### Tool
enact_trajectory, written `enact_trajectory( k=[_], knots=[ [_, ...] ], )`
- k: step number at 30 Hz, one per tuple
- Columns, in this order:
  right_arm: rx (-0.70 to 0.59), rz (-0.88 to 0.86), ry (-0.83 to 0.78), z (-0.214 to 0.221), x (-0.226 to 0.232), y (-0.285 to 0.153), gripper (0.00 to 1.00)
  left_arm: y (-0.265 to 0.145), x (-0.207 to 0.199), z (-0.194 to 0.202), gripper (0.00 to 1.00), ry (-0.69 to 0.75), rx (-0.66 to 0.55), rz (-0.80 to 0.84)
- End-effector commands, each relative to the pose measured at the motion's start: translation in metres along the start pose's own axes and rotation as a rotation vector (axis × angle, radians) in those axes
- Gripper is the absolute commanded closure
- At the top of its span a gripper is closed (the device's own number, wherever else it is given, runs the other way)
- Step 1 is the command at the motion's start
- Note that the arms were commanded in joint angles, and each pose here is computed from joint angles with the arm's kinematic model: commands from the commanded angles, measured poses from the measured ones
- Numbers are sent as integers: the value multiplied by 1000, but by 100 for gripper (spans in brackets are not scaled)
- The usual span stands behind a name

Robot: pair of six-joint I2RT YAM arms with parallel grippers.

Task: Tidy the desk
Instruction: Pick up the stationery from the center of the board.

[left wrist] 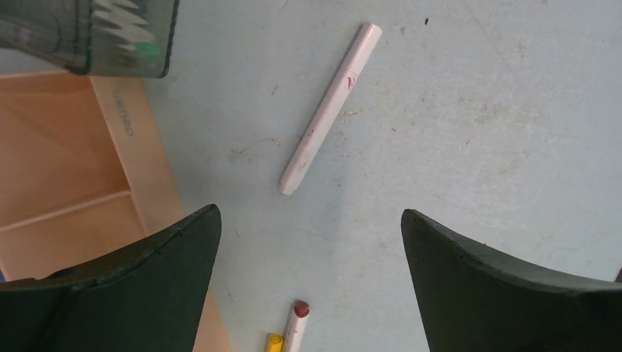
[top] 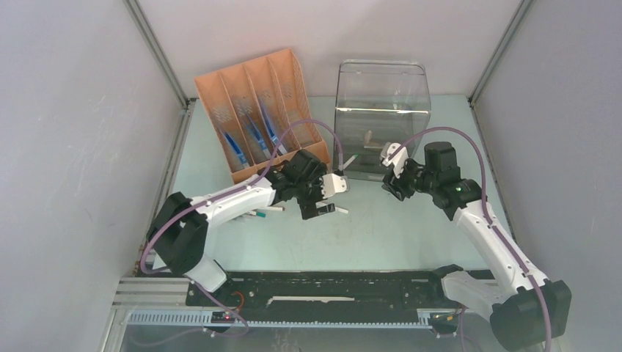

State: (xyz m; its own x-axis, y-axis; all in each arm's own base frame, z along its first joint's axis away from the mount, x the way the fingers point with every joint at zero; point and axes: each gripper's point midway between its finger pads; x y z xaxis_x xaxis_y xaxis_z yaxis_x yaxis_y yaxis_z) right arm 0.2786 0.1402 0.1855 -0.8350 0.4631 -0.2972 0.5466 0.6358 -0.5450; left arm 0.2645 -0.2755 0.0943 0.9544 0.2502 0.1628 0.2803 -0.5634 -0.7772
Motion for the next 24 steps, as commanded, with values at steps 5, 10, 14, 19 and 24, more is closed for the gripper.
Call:
enact_trajectory(
  k=[5,10,14,19,24],
  knots=[
    [-60,14,-1,-19,-8,-10,45,9,9,2,0,186,86,40],
    [-52,6,2,-16,-7,-8,45,12,9,7,0,207,110,55],
    [-50,3,4,-16,-7,-7,45,16,10,14,0,215,144,61],
    [-49,-6,6,-15,-6,-6,45,17,9,17,0,222,155,67],
    [-53,-13,5,-16,-5,-6,45,18,10,21,0,234,171,65]
  ],
)
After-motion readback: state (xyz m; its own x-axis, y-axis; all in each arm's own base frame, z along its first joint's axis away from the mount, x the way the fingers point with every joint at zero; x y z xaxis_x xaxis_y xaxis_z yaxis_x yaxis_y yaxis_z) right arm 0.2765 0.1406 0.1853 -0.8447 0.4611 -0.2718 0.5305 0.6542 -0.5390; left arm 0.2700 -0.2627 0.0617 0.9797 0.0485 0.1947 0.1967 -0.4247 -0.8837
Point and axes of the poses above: each gripper's point midway between its finger pads, its own y axis out along the fingers, its own x axis along the line the jaws close on, z = x × y, and after that the axes turned 4 degrees about -y, right-handed
